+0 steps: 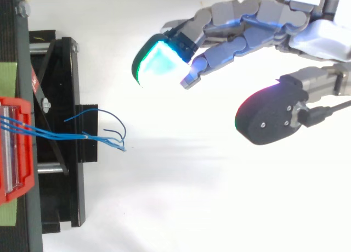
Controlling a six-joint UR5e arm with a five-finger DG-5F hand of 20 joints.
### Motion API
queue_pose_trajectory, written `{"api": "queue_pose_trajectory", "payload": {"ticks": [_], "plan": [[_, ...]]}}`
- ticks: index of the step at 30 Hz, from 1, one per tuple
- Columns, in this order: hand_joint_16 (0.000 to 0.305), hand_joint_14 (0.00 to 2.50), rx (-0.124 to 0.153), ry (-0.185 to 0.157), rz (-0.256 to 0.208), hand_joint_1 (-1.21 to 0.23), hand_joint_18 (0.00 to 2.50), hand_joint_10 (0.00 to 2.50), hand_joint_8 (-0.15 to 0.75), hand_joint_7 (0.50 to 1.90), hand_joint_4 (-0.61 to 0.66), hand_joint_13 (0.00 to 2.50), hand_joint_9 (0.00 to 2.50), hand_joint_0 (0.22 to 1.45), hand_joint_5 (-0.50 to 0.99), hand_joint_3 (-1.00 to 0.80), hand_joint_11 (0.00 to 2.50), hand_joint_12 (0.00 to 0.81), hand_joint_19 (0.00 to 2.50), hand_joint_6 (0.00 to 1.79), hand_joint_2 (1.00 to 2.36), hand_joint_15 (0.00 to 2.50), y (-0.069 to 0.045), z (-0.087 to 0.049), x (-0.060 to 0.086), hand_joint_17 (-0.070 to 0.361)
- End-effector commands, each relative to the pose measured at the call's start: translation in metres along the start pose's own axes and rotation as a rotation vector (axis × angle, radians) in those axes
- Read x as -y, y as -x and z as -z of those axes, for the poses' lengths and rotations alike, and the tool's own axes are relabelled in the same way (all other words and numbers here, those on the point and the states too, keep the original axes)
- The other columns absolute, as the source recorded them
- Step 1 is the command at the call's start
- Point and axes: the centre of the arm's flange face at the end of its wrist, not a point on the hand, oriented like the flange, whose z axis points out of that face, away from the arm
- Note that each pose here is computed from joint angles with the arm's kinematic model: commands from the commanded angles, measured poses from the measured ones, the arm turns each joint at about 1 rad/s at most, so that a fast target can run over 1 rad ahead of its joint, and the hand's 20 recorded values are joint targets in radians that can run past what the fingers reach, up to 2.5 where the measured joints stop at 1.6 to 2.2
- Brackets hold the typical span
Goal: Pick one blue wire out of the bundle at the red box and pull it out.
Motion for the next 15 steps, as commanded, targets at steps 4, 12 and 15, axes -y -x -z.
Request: {"api": "queue_pose_trajectory", "payload": {"ticks": [4, 12, 15], "plan": [[0.06, 0.0, 0.016, 0.052, 0.019, -0.59, 0.05, 0.0, 0.253, 0.83, 0.31, 0.07, 0.38, 0.46, -0.14, -0.5, 0.14, 0.366, 0.24, 0.5, 1.0, 0.13, -0.009, -0.016, 0.038, 0.136], [0.061, 0.01, 0.08, 0.072, 0.067, -0.62, 0.05, 0.0, 0.259, 0.84, 0.35, 0.06, 0.37, 0.45, -0.14, -0.5, 0.13, 0.373, 0.23, 0.5, 1.0, 0.12, -0.012, -0.021, 0.045, 0.138], [0.061, 0.0, 0.09, 0.071, 0.103, -0.63, 0.05, 0.0, 0.261, 0.84, 0.35, 0.06, 0.37, 0.45, -0.13, -0.5, 0.13, 0.373, 0.23, 0.5, 1.0, 0.12, -0.015, -0.022, 0.053, 0.138]]}}
